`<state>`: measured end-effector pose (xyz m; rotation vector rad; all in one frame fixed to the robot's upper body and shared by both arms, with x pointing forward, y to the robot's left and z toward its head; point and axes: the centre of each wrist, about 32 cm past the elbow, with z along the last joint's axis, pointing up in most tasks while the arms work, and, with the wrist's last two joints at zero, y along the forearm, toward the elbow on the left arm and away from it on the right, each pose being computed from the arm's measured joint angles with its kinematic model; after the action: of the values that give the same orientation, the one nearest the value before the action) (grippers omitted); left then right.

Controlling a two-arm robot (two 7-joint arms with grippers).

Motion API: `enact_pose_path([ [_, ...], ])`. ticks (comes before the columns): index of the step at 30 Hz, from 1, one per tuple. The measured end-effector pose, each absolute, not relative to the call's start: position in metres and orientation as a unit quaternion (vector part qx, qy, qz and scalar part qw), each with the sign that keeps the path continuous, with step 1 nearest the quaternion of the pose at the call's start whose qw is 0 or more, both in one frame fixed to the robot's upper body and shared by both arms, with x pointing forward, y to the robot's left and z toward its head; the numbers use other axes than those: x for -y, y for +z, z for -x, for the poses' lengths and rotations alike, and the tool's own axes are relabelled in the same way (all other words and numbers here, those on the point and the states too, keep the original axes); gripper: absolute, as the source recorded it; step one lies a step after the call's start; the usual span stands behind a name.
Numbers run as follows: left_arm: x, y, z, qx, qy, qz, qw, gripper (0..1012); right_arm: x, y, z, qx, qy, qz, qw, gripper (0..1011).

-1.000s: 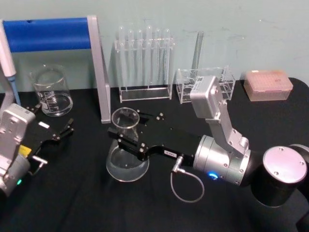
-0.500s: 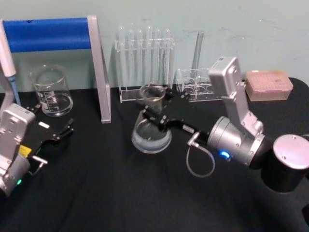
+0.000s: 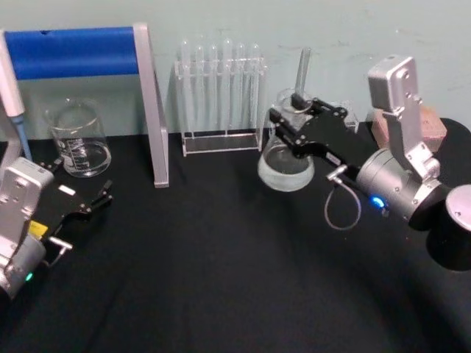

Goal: Grasp the erlenmeyer flask with one hand, shake it three times, then place it back.

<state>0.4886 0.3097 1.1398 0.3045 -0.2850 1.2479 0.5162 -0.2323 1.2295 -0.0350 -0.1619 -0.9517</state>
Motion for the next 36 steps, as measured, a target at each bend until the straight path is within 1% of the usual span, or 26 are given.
enact_pose_path([
  [10, -0.310, 1.140, -0.489, 0.132, 0.580, -0.142, 0.791, 1001, 0.252, 1.231, -0.523, 0.081, -0.505, 0.020, 0.859, 449],
  [18, -0.310, 1.140, -0.489, 0.132, 0.580, -0.141, 0.791, 1001, 0.256, 1.230, -0.523, 0.080, -0.516, 0.020, 0.853, 449],
  [28, -0.310, 1.140, -0.489, 0.132, 0.580, -0.141, 0.791, 1001, 0.251, 1.229, -0.521, 0.076, -0.504, 0.018, 0.860, 449],
  [36, -0.310, 1.140, -0.489, 0.132, 0.580, -0.141, 0.791, 1001, 0.237, 1.229, -0.516, 0.075, -0.468, 0.017, 0.881, 449],
])
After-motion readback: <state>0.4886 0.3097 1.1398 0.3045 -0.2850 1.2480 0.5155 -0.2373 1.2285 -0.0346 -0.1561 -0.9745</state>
